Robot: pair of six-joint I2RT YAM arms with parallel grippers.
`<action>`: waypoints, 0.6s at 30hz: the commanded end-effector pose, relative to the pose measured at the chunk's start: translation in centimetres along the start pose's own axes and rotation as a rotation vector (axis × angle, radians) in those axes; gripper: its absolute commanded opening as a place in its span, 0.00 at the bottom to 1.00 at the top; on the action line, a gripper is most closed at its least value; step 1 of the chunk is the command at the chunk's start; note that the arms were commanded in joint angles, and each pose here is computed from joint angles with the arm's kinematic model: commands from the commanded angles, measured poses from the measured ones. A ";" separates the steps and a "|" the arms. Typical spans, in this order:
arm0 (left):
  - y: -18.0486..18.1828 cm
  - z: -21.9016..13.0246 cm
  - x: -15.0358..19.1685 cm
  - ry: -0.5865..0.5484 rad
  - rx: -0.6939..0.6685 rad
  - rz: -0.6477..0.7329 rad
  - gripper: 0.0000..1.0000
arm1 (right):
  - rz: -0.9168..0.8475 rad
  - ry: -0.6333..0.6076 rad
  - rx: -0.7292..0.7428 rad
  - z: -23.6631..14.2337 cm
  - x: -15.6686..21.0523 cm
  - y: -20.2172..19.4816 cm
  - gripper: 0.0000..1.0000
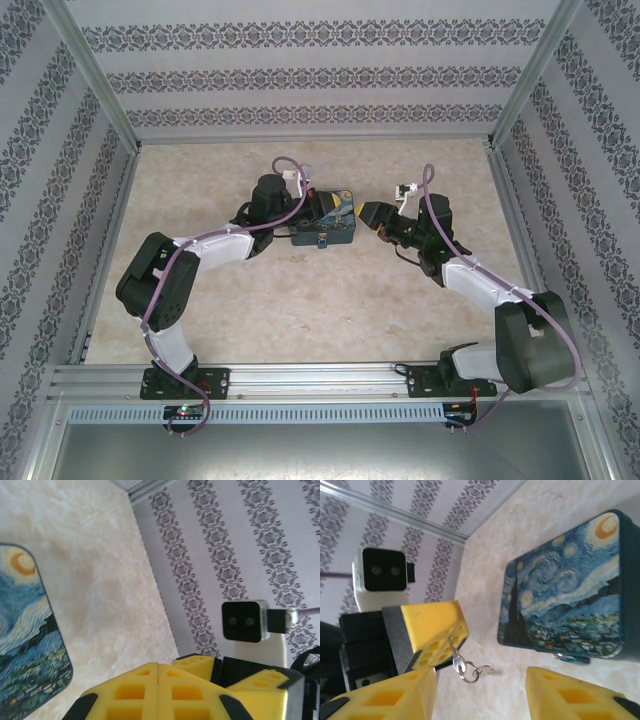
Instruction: Unlock a padlock with a key
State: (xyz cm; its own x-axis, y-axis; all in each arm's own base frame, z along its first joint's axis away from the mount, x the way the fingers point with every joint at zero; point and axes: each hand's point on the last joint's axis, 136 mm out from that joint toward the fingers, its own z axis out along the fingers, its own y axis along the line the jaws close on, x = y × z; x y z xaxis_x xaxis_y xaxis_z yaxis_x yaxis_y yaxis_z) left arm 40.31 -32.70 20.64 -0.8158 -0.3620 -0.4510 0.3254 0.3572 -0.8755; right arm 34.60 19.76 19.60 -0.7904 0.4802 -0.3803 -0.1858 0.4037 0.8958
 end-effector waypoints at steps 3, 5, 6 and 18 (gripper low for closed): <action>-3.7 -1.2 -3.1 -0.150 0.142 0.037 0.00 | -0.008 -0.061 -0.165 0.4 -1.1 3.5 0.46; -3.8 -1.2 -3.3 -0.160 0.152 0.024 0.00 | -0.015 -0.057 -0.183 0.8 -1.0 4.0 0.45; -3.9 -1.3 -3.3 -0.165 0.159 0.018 0.00 | -0.017 -0.053 -0.190 1.0 -1.0 4.2 0.44; -3.7 -1.5 -3.4 -0.176 0.160 -0.009 0.00 | -0.020 -0.018 -0.246 3.3 -0.3 5.4 0.37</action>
State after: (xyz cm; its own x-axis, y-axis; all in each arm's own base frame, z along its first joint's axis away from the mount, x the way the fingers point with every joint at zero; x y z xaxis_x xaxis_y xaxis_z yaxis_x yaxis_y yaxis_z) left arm 41.01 -32.18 23.69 -0.7632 -0.4787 -0.4340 0.3566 0.2480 -0.9007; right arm 35.40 23.55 21.27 -0.7996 0.4863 -0.3523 -0.2557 0.2551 0.9325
